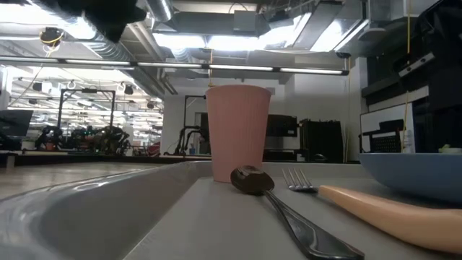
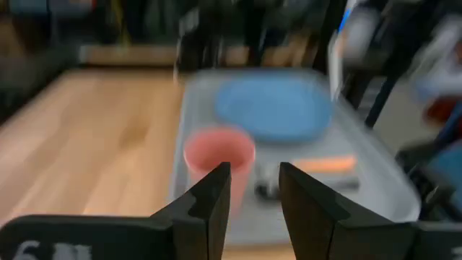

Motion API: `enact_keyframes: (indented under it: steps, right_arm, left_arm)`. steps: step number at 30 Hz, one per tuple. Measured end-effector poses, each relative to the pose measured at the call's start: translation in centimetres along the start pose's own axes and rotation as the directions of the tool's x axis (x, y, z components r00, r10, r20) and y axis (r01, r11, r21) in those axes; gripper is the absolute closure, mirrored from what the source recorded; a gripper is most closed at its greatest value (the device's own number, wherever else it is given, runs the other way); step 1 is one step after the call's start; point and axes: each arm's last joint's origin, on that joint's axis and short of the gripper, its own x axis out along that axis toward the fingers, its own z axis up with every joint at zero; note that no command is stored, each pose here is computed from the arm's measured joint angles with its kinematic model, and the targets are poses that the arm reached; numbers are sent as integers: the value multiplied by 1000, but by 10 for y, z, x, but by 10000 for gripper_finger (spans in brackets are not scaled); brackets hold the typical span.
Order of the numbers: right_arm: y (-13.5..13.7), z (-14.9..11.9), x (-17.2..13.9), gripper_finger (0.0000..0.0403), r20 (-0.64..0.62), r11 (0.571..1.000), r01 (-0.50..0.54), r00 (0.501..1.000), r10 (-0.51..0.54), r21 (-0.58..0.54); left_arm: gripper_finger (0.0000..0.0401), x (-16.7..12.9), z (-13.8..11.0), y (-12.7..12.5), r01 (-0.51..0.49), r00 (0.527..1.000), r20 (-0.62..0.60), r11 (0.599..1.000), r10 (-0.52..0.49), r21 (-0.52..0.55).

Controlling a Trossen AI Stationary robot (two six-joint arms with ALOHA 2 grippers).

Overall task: Pick and place plate/cup/fork/spoon on tray
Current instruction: Return to Home Position

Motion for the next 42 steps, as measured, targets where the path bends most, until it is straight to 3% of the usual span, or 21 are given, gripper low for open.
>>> enact_keyframes:
  steps: [5, 11, 21, 26, 36, 42]
  right_arm:
    - [3, 6, 0, 397, 58, 998, -27, 998, 30, -56]
    - [5, 9, 0, 397, 85, 989, -31, 995, 44, -148]
    - [2, 10, -1, 397, 120, 967, 55, 992, -26, -248]
    - [2, 10, -1, 397, 119, 962, 57, 993, -26, -268]
    - [2, 10, -1, 397, 118, 961, 58, 993, -27, -271]
    - [2, 9, -1, 397, 118, 962, 57, 993, -27, -267]
  left_arm:
    - [289, -27, -48, 41, 66, 960, 275, 997, -56, -28]
    - [289, -41, -80, 62, 71, 933, 359, 995, -43, -64]
    - [289, -46, -93, 75, 0, 970, 240, 996, 22, -90]
    - [289, -48, -101, 76, 19, 985, 171, 994, 0, -111]
    - [289, -63, -98, 86, -53, 962, 261, 994, 77, -100]
    - [289, -64, -97, 88, -81, 960, 268, 997, 80, -8]
